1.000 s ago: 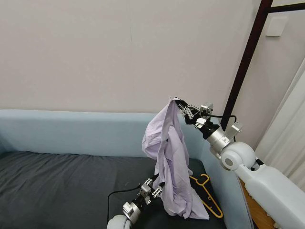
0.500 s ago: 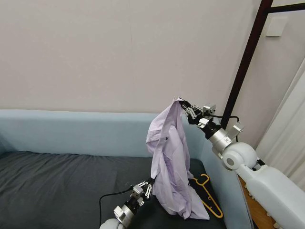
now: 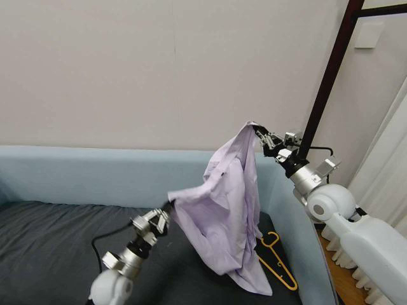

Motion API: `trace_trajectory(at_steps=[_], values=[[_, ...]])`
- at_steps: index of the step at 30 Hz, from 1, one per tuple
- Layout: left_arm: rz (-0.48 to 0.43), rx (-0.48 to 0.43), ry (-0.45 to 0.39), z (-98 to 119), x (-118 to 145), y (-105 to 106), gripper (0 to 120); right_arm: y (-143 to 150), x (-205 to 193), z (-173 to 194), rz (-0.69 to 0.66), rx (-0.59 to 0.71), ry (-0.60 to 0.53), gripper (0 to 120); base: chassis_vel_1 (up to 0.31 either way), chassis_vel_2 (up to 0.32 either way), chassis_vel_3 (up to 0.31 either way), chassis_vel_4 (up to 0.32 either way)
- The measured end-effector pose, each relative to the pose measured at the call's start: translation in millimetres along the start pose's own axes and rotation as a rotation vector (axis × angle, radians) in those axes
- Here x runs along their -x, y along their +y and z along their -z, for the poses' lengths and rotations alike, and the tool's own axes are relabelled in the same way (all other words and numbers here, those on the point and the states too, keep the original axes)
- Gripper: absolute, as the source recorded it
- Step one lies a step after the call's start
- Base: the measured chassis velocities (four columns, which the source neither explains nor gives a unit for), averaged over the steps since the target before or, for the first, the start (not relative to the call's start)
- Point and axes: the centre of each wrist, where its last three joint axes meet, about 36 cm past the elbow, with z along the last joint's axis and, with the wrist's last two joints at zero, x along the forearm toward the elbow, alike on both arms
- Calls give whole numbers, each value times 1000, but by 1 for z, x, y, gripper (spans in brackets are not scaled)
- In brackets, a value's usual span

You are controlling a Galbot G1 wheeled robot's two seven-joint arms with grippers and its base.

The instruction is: Pick up the clothes from the sofa and hang them on the clothes hanger.

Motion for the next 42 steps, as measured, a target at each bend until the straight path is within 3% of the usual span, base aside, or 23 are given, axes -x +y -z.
trace_trajectory(at_steps=[4,5,7,10,15,19,21,22,24,26,29,34,42], values=[[2,69,-42,54,36,41,0,-4,5,24,-35,-20,-38,0,0,0,0,0],[2,69,-42,54,36,41,0,-4,5,24,-35,-20,-38,0,0,0,0,0],[5,91,-77,86,57,54,0,1,3,40,-35,-24,-38,0,0,0,0,0],[3,106,-122,126,78,56,0,20,-1,65,7,-31,-58,0,0,0,0,0],[24,133,-137,154,80,52,0,41,-7,81,60,-49,-55,0,0,0,0,0],[42,171,-73,147,63,49,0,51,-20,65,49,-80,29,0,0,0,0,0],[70,227,63,120,33,37,0,57,-45,25,-7,-157,198,0,0,0,0,0],[70,227,63,120,33,37,0,57,-45,25,-7,-157,198,0,0,0,0,0],[124,252,220,85,-3,19,0,68,-82,-27,-68,-201,396,0,0,0,0,0],[148,255,268,74,-15,11,0,73,-96,-43,-83,-202,458,0,0,0,0,0],[240,247,419,31,-48,-25,0,93,-143,-98,-115,-185,646,0,0,0,0,0],[261,226,472,9,-62,-52,0,107,-169,-128,-102,-119,711,0,0,0,0,0],[234,231,456,10,-64,-52,0,115,-187,-144,-133,-56,738,4,0,0,0,0]])
